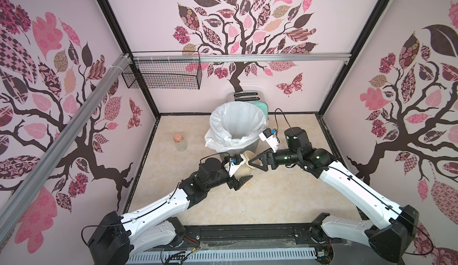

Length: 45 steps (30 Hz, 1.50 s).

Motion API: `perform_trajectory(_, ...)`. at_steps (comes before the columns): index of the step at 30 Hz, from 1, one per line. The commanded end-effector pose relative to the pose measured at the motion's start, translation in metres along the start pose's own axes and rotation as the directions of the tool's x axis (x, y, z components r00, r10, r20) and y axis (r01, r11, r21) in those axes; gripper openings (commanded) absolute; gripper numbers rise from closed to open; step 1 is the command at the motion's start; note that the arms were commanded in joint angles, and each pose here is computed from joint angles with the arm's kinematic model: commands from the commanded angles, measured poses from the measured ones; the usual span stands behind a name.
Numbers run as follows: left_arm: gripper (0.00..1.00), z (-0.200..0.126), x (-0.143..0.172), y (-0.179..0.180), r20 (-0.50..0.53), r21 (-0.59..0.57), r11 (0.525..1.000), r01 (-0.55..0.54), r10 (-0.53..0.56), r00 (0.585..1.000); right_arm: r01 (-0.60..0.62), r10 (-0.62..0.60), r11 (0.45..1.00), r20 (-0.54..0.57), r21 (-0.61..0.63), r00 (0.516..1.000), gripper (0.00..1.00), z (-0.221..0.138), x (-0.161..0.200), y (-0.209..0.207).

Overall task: Empty moldy rice from jars
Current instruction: Unscrew the lid from the jar.

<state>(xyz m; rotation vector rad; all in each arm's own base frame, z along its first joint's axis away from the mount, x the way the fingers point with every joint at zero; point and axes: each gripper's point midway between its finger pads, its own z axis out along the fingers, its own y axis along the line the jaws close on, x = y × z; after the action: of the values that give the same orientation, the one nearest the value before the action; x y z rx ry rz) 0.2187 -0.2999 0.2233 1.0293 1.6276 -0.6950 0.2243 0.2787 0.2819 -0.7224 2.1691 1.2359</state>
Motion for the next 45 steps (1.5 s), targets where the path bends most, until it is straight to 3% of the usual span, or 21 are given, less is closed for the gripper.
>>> perform_trajectory(1, 0.7, -0.02, -0.071, -0.021, 0.214, 0.11, 0.993, -0.036, 0.012, 0.977, 0.203, -0.198, 0.958, 0.043, -0.202, 0.979, 0.7, -0.004, -0.004, 0.042)
perform_trajectory(8, 0.7, -0.038, -0.084, -0.035, 0.241, 0.183, 0.983, -0.013, -0.032, 0.97, 0.36, -0.354, 0.887, 0.076, -0.289, 0.932, 0.66, -0.009, 0.003, 0.058)
perform_trajectory(16, 0.69, -0.052, -0.101, -0.058, 0.257, 0.329, 0.944, 0.0, -0.09, 0.962, 0.534, -0.513, 0.776, 0.156, -0.336, 0.844, 0.67, -0.02, 0.006, 0.075)
perform_trajectory(20, 0.69, -0.05, -0.094, -0.051, 0.23, 0.287, 0.958, 0.01, -0.079, 0.97, 0.513, -0.503, 0.809, 0.114, -0.287, 0.857, 0.83, -0.019, 0.002, 0.069)
perform_trajectory(22, 0.69, -0.048, -0.09, -0.046, 0.221, 0.254, 0.967, 0.01, -0.068, 0.973, 0.47, -0.461, 0.847, 0.098, -0.249, 0.882, 0.99, -0.021, -0.003, 0.066)
perform_trajectory(33, 0.69, -0.039, -0.075, -0.025, 0.191, 0.122, 0.992, -0.001, -0.023, 0.981, 0.276, -0.27, 0.959, 0.084, -0.068, 0.959, 0.99, -0.035, -0.023, 0.053)
perform_trajectory(45, 0.68, -0.029, -0.067, 0.003, 0.158, -0.043, 0.998, -0.047, 0.053, 0.986, 0.078, -0.08, 0.987, 0.01, 0.139, 0.997, 1.0, -0.024, -0.03, 0.038)
